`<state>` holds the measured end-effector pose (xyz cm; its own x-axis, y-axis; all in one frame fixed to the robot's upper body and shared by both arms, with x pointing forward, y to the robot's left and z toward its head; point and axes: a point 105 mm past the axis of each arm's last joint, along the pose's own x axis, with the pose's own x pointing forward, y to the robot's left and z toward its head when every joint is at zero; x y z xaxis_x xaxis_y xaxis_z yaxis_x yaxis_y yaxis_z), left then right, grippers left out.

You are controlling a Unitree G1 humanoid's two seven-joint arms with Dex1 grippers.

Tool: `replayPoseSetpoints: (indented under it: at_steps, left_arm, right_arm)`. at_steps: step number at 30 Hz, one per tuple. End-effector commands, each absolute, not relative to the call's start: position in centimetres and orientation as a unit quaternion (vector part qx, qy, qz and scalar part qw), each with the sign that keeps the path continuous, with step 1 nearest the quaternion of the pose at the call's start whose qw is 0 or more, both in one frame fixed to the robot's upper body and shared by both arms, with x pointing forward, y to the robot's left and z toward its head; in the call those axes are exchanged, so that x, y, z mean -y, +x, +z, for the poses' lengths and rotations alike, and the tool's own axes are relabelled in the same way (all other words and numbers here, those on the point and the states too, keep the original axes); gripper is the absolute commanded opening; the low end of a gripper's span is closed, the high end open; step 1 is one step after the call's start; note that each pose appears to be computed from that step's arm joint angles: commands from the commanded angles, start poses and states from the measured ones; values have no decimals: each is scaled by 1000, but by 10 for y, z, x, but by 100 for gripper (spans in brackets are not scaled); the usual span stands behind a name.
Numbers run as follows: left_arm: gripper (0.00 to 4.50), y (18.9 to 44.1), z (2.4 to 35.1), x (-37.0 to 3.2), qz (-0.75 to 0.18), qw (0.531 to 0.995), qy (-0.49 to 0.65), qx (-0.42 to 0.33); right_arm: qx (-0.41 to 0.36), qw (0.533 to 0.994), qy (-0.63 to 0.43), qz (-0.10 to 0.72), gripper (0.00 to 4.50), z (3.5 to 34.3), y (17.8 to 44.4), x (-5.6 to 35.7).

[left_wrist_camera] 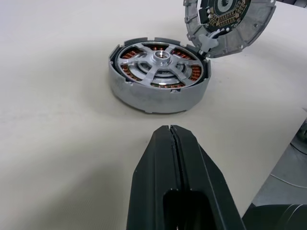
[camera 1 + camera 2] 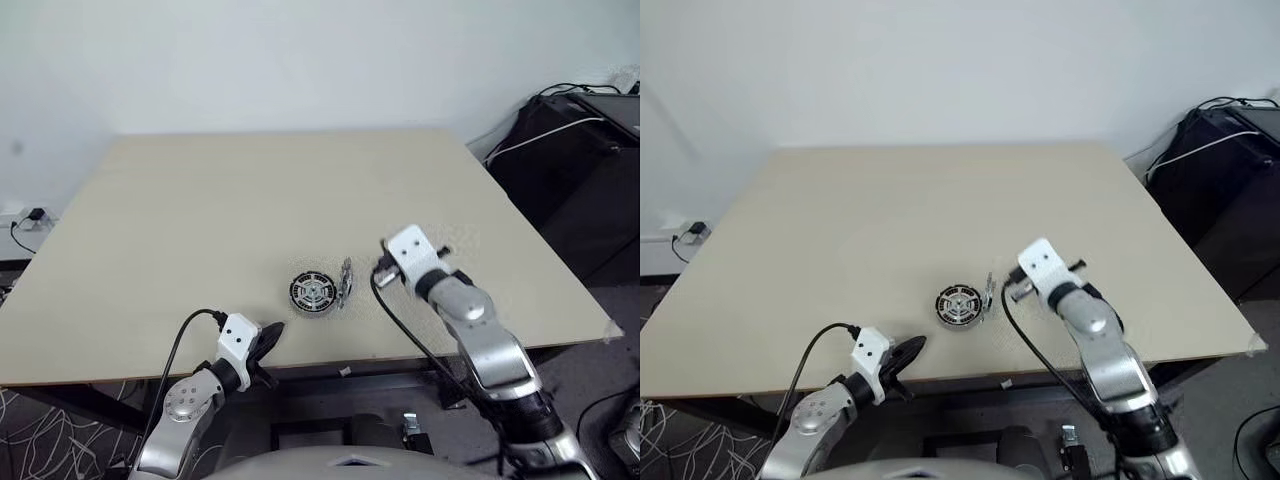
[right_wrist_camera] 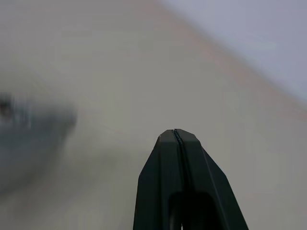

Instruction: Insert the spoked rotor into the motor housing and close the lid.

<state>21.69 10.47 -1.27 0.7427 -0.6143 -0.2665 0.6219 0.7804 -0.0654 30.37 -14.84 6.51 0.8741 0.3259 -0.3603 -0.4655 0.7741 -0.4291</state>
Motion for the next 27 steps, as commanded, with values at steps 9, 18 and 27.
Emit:
replayPoseSetpoints:
  at_steps: [9,18,27]
  left_arm:
    - [0,221,6,-103,-350,931,23,-102]
    - [0,221,10,-101,-351,931,26,-100]
    - [0,222,9,-102,-348,932,24,-100]
  right_arm:
    - [-112,933,-120,319,1,72,262,122]
    - [-105,925,-48,362,1,70,270,94]
    - [-135,903,-29,407,1,42,279,57]
